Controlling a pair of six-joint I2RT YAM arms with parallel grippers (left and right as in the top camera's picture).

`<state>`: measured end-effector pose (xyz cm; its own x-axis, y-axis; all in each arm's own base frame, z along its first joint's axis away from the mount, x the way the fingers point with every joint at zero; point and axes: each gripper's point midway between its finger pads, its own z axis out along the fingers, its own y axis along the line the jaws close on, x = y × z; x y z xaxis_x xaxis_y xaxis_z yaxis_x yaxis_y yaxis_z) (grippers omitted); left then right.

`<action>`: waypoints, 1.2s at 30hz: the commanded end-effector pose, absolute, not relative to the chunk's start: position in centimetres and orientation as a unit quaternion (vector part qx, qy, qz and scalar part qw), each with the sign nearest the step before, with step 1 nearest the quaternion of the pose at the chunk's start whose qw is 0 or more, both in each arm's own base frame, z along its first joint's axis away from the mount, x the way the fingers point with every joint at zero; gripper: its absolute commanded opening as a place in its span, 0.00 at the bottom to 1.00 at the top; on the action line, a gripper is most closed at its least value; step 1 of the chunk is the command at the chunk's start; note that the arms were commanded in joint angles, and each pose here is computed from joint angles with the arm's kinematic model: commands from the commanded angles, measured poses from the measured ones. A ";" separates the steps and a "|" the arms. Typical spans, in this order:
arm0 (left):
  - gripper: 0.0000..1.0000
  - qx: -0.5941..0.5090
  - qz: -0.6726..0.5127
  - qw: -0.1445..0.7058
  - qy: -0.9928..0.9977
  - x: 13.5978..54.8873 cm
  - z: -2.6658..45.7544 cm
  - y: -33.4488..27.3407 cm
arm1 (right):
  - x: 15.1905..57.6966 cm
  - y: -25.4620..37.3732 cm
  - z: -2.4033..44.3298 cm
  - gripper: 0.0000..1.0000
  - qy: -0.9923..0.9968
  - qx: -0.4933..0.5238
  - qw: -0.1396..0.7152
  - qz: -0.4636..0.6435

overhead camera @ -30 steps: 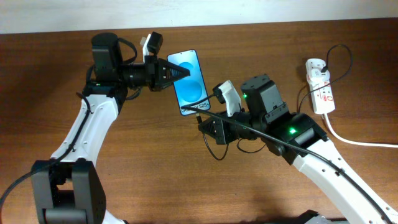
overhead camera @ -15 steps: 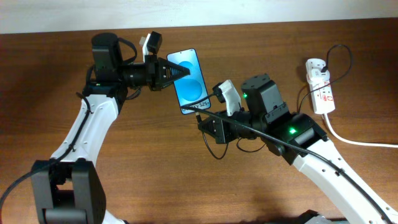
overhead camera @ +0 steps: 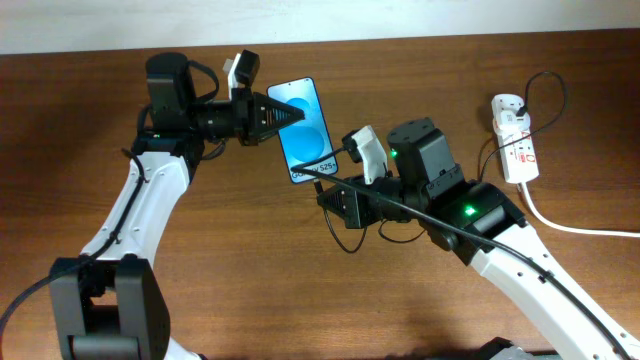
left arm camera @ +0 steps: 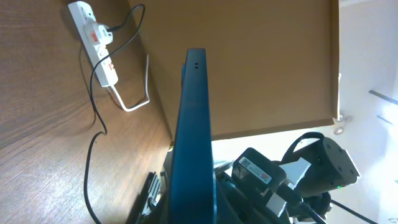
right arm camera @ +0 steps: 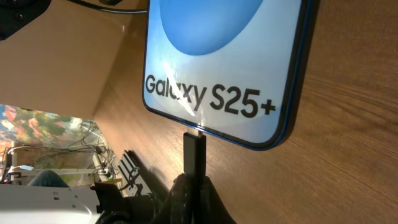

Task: Plug charger to phone and switch on socket
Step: 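Push the plug into the phone port with the right gripper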

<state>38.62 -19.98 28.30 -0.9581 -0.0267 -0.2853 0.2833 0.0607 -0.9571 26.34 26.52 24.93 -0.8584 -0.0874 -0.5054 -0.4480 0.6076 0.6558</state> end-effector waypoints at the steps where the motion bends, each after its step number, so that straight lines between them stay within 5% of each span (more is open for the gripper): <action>1: 0.00 0.117 -0.688 0.105 0.708 37.6 29.4 -20.5 | 26.9 26.7 25.3 0.04 0.867 -0.152 0.234 0.413; 36: 0.00 0.169 -0.704 0.072 0.686 35.2 29.9 -22.2 | 30.4 24.5 27.0 0.04 0.846 -0.158 0.308 0.406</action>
